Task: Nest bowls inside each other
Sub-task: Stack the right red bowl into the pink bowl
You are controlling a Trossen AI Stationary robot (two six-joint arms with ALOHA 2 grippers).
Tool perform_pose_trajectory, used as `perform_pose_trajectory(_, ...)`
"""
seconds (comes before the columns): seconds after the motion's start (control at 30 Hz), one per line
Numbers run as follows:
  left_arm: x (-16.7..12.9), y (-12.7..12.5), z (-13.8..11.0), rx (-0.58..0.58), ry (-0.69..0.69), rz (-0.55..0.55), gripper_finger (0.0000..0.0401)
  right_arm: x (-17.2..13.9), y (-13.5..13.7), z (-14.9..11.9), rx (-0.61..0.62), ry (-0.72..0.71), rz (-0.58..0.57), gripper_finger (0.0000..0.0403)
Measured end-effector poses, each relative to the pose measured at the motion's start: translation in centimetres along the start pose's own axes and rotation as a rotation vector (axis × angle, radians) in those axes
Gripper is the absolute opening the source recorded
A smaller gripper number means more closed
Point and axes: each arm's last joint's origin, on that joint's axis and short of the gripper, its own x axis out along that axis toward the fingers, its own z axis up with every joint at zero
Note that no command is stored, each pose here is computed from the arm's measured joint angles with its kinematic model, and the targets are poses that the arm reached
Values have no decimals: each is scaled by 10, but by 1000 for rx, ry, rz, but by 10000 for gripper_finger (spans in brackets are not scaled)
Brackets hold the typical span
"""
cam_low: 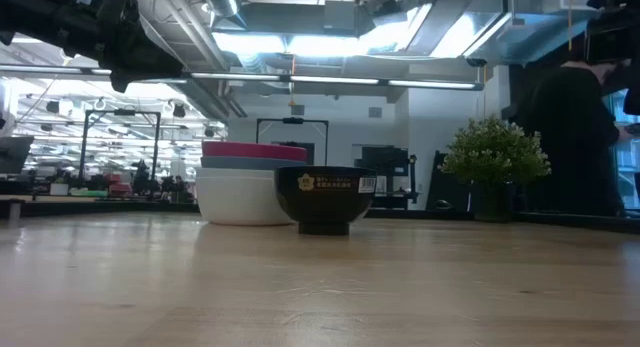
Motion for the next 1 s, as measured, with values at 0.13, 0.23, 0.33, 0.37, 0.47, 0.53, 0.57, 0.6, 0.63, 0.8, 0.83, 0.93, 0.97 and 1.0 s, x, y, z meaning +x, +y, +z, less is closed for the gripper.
perform_pose_trajectory(0.13,0,0,0,-1,0,0,85,3,1,5,26,8,5,112)
perform_pose_trajectory(0.23,0,0,0,-1,0,4,85,6,4,12,-27,4,31,129)
perform_pose_trajectory(0.33,0,0,0,-1,-1,7,85,9,6,19,-151,-4,32,140)
perform_pose_trajectory(0.37,0,0,0,-1,-1,6,85,10,6,20,-179,2,22,142)
perform_pose_trajectory(0.47,0,0,0,-31,-1,7,85,9,8,26,-241,22,-24,145)
perform_pose_trajectory(0.53,0,0,0,-53,-1,6,85,7,10,28,-263,64,-71,144)
perform_pose_trajectory(0.57,0,0,0,-63,-1,3,85,5,11,29,-272,82,-95,144)
perform_pose_trajectory(0.6,0,0,0,-70,0,0,85,3,13,31,-284,96,-111,144)
perform_pose_trajectory(0.63,0,0,0,-72,1,-2,85,1,15,32,-296,113,-127,144)
perform_pose_trajectory(0.8,0,0,0,-75,1,-3,85,-6,22,38,-350,201,-178,144)
perform_pose_trajectory(0.83,0,0,0,-75,1,-3,85,-6,22,38,-354,228,-183,144)
perform_pose_trajectory(0.93,0,0,0,-75,1,-3,85,-6,21,37,-352,315,-210,144)
perform_pose_trajectory(0.97,0,0,0,-75,1,-3,85,-6,20,36,-340,348,-226,144)
perform_pose_trajectory(1.0,0,0,0,-75,1,-3,85,-5,20,35,-330,380,-238,144)
